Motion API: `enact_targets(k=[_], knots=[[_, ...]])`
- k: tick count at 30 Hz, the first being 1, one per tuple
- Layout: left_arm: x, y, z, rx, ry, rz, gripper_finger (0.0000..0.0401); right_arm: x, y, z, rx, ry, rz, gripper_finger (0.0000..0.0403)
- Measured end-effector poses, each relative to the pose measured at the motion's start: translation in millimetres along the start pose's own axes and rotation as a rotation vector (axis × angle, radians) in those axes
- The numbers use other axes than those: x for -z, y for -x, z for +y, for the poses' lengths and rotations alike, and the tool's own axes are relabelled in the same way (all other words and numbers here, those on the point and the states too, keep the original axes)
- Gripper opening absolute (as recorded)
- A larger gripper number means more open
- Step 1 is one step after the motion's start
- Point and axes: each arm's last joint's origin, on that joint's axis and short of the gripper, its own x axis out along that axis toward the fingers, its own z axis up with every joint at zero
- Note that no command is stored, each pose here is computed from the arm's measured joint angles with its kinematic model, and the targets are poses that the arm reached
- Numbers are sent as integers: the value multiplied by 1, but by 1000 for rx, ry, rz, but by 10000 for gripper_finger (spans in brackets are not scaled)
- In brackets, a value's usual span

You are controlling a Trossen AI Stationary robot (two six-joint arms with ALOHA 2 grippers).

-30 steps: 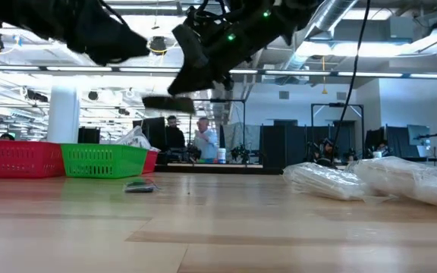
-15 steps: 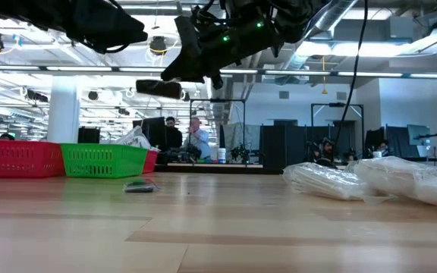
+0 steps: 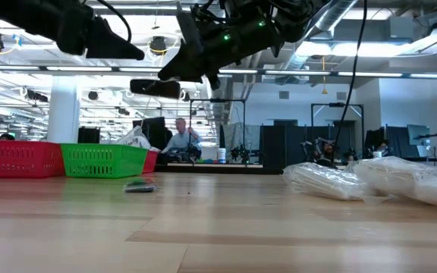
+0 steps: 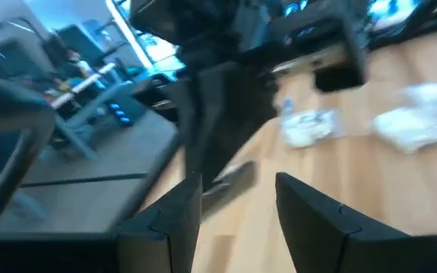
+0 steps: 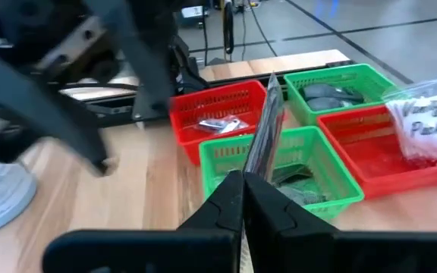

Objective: Pick & Place Travel size toiletries
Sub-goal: Put the black comb into the bottom green bin

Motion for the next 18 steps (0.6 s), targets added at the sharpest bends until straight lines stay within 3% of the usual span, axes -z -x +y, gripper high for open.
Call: enact_targets(k=[9, 18], knots=[[6, -4, 3, -26, -116, 53, 185, 4, 1, 15, -51, 30, 30, 0], [13, -8, 5, 29, -113, 94, 215, 7, 1, 20, -84, 36, 59, 0]])
